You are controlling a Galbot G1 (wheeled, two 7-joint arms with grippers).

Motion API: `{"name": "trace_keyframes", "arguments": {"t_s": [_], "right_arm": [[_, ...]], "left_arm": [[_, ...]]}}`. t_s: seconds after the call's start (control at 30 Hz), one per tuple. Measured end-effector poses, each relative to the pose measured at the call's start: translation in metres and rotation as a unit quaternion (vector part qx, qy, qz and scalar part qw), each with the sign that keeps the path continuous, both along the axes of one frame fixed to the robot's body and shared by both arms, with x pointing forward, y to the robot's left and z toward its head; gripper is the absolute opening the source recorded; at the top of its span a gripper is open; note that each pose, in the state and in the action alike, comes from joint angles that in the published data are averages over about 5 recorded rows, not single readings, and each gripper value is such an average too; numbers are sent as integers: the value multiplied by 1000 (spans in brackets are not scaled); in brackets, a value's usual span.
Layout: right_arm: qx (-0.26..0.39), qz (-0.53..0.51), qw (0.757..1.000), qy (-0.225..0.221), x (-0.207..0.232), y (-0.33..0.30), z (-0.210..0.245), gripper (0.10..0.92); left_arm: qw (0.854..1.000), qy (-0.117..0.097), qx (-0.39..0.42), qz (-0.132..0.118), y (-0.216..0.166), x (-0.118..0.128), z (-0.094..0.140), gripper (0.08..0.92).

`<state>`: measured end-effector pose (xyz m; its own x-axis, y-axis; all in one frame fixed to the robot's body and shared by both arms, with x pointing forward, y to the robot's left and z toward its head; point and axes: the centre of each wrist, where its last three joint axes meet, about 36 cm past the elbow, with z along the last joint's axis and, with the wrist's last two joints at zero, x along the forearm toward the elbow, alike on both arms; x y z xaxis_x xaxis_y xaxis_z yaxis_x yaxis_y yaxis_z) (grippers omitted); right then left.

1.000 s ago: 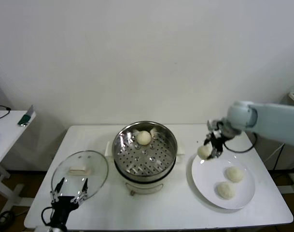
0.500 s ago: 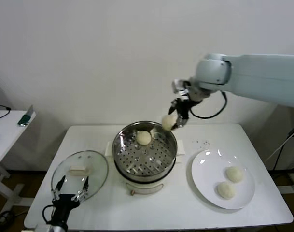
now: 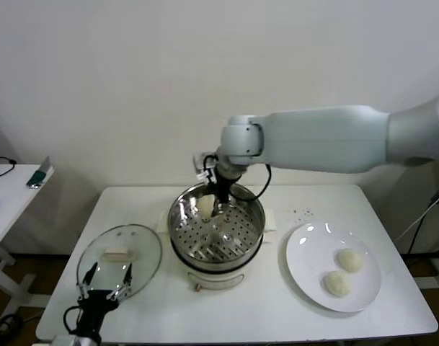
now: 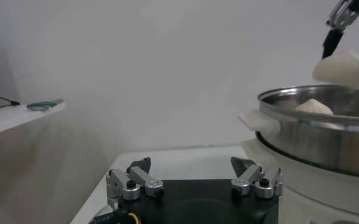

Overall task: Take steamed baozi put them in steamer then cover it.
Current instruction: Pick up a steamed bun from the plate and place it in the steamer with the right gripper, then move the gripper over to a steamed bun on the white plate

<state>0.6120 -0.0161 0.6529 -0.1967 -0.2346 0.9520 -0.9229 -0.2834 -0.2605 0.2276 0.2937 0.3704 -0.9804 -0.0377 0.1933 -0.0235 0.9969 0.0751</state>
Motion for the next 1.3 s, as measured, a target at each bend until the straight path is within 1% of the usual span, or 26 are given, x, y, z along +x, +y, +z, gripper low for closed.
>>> {"name": "trace_keyframes", "arguments": {"t_s": [0.3, 0.6, 0.7, 0.77, 0.87, 1.03, 1.17, 1.3], "right_arm": [[-5, 10, 1000, -5, 1, 33, -35, 662], [-13, 17, 1000, -10, 0, 49, -62, 665], [-11, 18, 1000, -11, -1, 51, -63, 703], [-8, 19, 1000, -11, -1, 52, -62, 753], [-7, 21, 1000, -10, -1, 47, -56, 807], [-7, 24, 1000, -6, 4, 21, -32, 822], [-12, 18, 1000, -3, 8, -23, -1, 823], [-21, 4, 1000, 0, 6, -82, 29, 823]], "left_arm": [[1000, -2, 1, -1, 0, -1, 1, 823], [1000, -2, 1, 0, 1, -1, 0, 823], [1000, -2, 1, 0, 1, -1, 1, 823], [1000, -3, 1, 0, 1, -1, 1, 823], [1000, -3, 0, 0, 1, 0, 1, 823], [1000, -4, -2, -2, -1, 1, 1, 823], [1000, -5, -3, -3, -2, 3, 1, 823], [1000, -5, -3, -3, -1, 5, 1, 823]]}}
